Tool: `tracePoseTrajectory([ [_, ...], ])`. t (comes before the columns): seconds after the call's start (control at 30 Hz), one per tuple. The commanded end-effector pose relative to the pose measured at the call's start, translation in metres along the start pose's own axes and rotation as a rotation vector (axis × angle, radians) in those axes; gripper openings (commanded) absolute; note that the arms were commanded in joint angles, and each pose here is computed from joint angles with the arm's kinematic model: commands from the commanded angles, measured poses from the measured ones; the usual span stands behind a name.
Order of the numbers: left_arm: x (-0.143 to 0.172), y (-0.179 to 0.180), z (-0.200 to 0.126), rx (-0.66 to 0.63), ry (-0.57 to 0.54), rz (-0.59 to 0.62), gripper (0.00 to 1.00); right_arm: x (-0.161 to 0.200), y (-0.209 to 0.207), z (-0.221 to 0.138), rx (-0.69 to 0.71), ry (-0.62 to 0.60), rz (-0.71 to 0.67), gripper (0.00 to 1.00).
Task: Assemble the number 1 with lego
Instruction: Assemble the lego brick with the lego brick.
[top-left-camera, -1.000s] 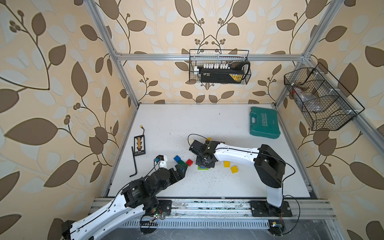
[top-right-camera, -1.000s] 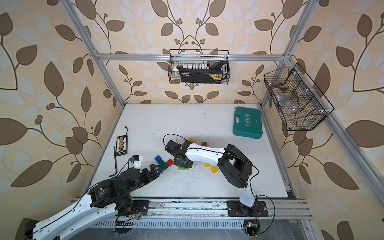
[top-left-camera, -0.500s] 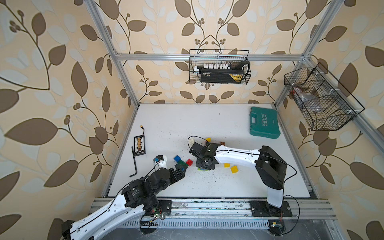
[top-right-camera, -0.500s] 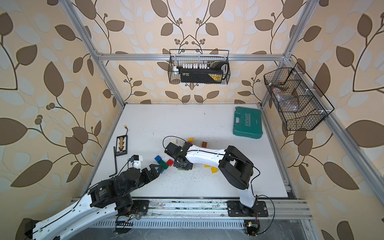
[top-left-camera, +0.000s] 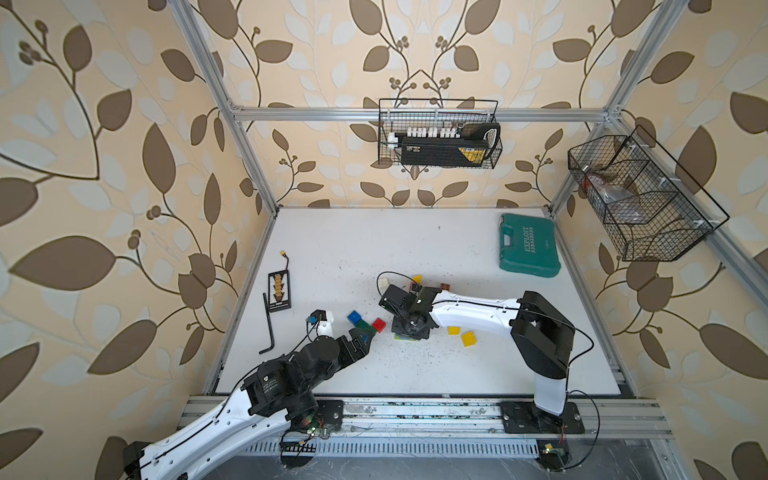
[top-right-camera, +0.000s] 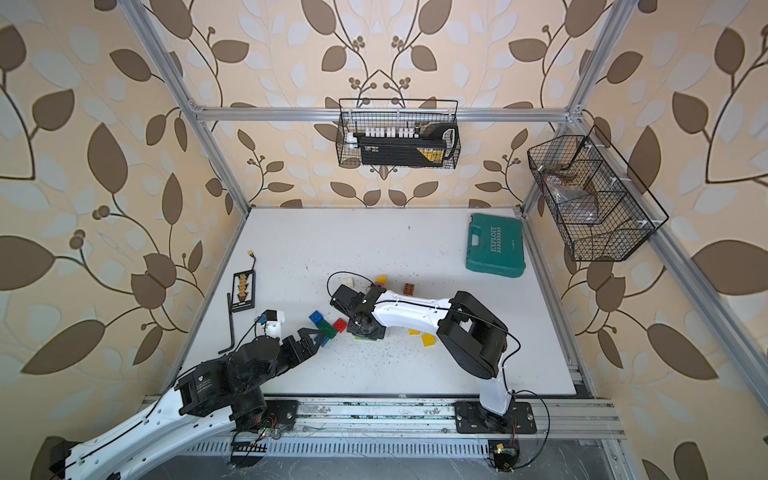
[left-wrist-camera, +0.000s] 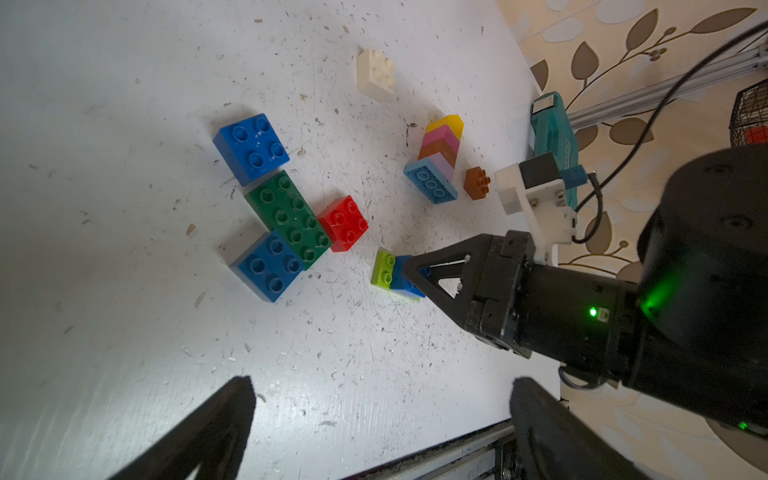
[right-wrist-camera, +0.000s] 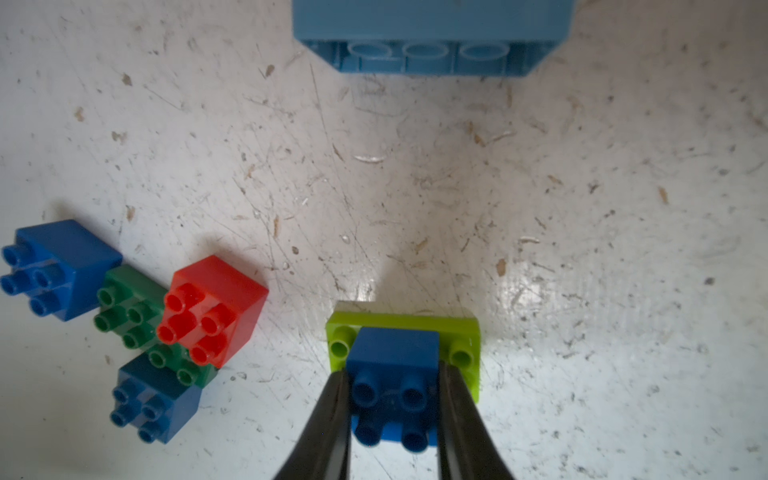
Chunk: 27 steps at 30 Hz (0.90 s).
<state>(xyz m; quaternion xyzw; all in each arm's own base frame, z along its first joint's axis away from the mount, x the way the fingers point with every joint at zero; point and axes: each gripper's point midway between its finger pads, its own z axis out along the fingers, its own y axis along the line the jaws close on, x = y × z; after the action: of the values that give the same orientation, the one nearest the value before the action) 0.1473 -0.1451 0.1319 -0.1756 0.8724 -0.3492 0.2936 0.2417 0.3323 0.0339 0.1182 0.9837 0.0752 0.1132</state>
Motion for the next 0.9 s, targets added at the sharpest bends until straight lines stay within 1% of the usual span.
tracePoseTrajectory([
  [0.0, -0.002, 0.003, -0.001, -0.007, -0.018, -0.001, 0.99, 0.024, -0.057, 0.060, 0.207, 0.103, -0.014, 0.05],
  [0.13, -0.002, 0.003, 0.000, -0.008, -0.019, 0.000, 0.99, 0.029, -0.067, 0.071, 0.237, 0.131, -0.023, 0.04],
  [0.23, -0.002, 0.003, 0.001, -0.014, -0.019, -0.002, 0.99, 0.029, -0.075, 0.071, 0.263, 0.136, -0.040, 0.04],
  [0.37, -0.002, 0.002, 0.001, -0.021, -0.018, 0.001, 0.99, 0.025, -0.086, 0.058, 0.290, 0.112, -0.060, 0.03],
  [0.47, -0.002, 0.003, 0.003, -0.033, -0.015, 0.005, 0.99, 0.021, -0.091, 0.043, 0.285, 0.080, -0.063, 0.04],
  [0.63, -0.001, 0.001, 0.005, -0.055, -0.002, 0.012, 0.99, 0.023, -0.096, 0.025, 0.277, 0.047, -0.086, 0.05],
  [0.73, 0.000, 0.001, 0.006, -0.065, 0.004, 0.015, 0.99, 0.028, -0.099, 0.022, 0.288, 0.046, -0.118, 0.05],
  [0.87, 0.001, 0.000, 0.008, -0.074, 0.010, 0.018, 0.99, 0.034, -0.097, 0.023, 0.264, 0.063, -0.133, 0.08],
])
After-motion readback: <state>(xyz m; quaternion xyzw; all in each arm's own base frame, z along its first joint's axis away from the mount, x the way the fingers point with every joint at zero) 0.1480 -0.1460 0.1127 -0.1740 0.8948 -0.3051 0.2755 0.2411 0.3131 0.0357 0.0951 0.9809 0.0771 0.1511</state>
